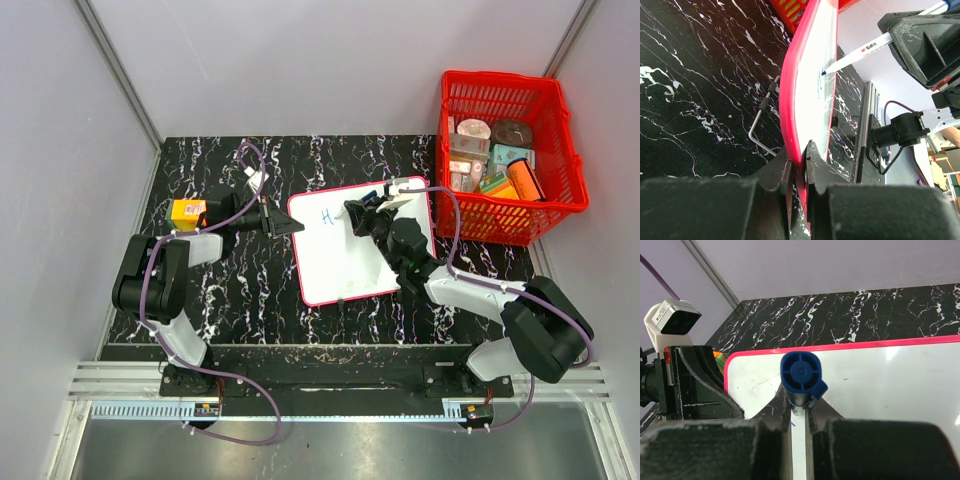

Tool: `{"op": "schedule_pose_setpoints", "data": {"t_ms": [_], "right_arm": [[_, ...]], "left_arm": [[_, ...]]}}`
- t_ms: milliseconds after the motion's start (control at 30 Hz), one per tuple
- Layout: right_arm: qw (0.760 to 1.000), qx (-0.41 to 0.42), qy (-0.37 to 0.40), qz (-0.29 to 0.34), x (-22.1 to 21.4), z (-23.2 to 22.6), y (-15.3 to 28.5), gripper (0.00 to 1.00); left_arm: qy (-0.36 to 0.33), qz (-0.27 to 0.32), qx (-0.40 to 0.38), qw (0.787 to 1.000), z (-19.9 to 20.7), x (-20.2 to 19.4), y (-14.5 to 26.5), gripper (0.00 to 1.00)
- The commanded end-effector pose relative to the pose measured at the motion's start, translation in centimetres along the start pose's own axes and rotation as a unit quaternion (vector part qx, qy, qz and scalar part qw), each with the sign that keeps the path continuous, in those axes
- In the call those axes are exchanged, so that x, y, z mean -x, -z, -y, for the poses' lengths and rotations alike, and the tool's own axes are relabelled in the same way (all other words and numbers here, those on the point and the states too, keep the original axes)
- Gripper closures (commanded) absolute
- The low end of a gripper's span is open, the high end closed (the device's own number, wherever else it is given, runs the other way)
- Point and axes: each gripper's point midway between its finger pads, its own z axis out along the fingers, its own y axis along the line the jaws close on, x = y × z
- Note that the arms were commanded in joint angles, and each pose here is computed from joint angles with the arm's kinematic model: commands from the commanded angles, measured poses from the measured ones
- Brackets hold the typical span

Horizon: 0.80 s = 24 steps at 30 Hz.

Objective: Write a sentence on the whiteboard
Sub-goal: Write on the whiteboard with the whiteboard.

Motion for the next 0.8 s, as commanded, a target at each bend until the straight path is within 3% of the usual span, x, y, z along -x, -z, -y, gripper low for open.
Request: {"op": "schedule_pose_setpoints", "data": {"t_ms": [0, 767], "right_arm": [[1.0, -0.001, -0.002, 0.008, 0.3, 0.2, -0.1, 1.0], [0.999, -0.049, 0.003, 0.01, 0.2, 2.4, 0.7, 1.0]], "left_arm": [[-0.096, 0.008, 0.017, 0.995, -0.9, 0.4, -0.9, 1.0], [-0.097, 0.005, 0.018, 0.995, -0.9, 0.2, -1.0, 1.0]]}}
